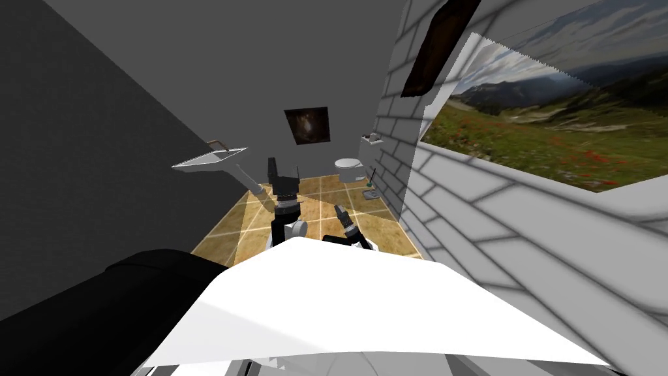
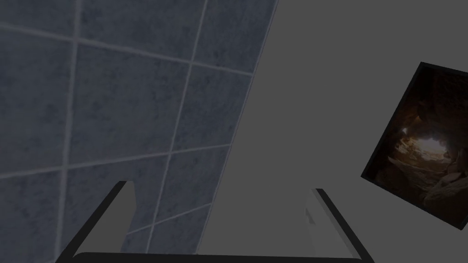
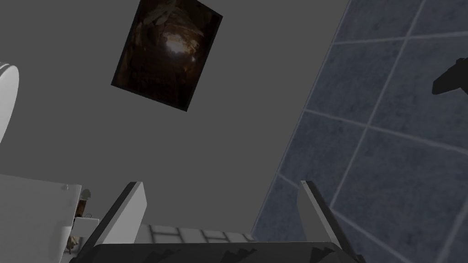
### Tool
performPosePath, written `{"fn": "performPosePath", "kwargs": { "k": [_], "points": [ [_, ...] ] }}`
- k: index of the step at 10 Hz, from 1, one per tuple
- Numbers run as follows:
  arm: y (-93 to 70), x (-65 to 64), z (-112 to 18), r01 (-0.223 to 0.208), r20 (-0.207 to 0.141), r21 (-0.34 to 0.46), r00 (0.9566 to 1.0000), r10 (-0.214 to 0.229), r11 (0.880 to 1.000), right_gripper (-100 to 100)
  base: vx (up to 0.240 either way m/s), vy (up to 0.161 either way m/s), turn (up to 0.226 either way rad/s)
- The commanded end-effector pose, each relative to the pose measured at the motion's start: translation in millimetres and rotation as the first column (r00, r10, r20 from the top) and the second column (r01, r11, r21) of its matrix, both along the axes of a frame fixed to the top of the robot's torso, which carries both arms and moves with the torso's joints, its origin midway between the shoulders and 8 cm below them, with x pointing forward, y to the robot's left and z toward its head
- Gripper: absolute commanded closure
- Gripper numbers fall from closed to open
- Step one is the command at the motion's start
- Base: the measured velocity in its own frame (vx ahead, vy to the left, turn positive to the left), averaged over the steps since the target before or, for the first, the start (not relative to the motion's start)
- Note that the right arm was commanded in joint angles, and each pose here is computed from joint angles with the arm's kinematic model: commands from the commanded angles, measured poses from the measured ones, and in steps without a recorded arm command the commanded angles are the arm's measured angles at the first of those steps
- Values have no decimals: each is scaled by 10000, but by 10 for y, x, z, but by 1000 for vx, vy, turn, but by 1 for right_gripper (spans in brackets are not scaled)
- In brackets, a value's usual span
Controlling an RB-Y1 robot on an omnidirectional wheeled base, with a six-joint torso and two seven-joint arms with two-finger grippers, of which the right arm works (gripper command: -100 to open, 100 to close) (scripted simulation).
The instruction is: Pull the door open
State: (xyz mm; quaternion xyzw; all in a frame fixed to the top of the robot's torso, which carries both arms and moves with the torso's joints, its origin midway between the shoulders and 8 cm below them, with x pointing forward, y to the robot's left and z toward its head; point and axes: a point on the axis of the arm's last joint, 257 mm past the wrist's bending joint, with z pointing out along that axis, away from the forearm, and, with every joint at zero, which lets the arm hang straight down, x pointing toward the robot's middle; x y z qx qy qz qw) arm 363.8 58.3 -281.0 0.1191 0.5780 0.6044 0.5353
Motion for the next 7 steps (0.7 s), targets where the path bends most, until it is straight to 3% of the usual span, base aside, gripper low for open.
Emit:
{"fn": "performPosePath", "kwargs": {
  "k": [1, 7],
  "points": [
    [29, -25, -46, -50, 44, -189, 10000, 51, 9998, -100, -110, 57, 277],
    [103, -97, -249, -280, 281, -1112, 9991, 313, 9934, -100, -101, 70, 342]
  ]
}}
